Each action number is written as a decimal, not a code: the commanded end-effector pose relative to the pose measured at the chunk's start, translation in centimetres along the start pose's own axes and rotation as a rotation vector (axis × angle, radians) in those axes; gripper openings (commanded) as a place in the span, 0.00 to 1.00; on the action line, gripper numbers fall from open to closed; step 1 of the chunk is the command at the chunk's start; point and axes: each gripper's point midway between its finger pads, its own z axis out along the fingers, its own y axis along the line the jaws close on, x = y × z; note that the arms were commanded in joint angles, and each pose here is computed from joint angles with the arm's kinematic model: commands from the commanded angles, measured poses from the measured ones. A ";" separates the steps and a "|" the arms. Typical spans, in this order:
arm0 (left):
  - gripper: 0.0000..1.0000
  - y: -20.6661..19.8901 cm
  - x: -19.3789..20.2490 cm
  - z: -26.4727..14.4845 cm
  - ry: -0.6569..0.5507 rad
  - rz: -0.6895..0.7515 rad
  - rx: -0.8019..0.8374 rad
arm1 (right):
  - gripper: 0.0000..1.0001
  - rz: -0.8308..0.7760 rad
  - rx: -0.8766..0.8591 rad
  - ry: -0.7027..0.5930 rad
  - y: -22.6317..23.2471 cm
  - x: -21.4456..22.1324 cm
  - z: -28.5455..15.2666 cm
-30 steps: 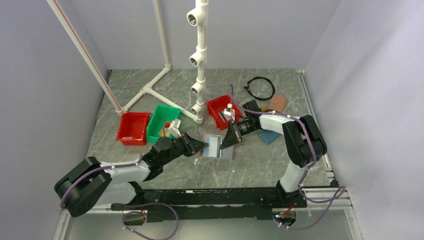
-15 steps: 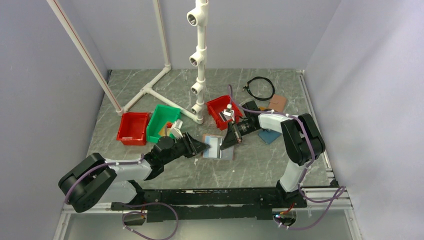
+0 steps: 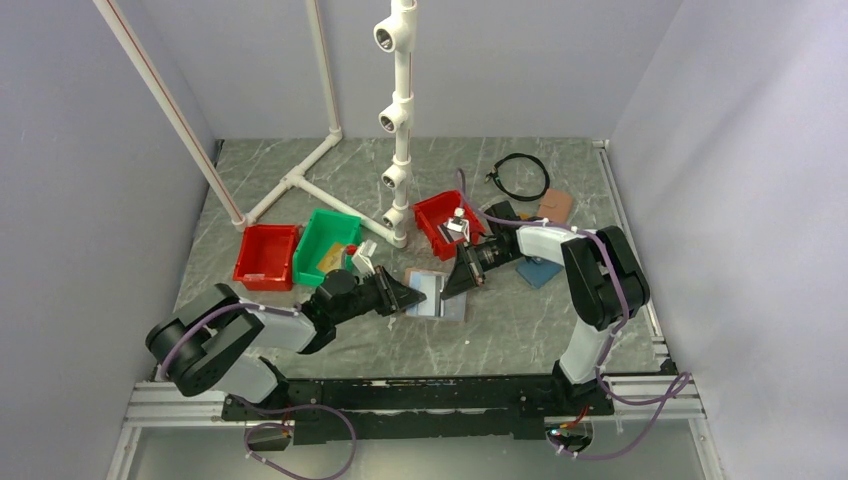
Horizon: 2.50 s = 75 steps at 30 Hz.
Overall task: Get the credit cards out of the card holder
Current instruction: Remove the credit card from the card holder.
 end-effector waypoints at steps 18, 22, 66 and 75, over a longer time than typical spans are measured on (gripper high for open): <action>0.06 -1.5 -1.8 -1.4 -0.039 -0.006 0.113 | 0.00 -0.035 -0.012 -0.017 -0.2 -1.0 -0.6; 0.00 -1.4 -1.9 -1.6 -0.042 -0.009 0.121 | 0.00 -0.036 -0.009 -0.013 -0.4 -1.0 -0.6; 0.00 -0.3 -0.9 -0.6 0.015 -0.054 0.148 | 0.00 -0.016 0.030 0.012 -1.5 -0.5 -0.7; 0.00 1.1 -0.9 -1.2 0.003 -0.055 0.078 | 0.00 0.008 0.075 0.021 -2.6 -0.1 -0.8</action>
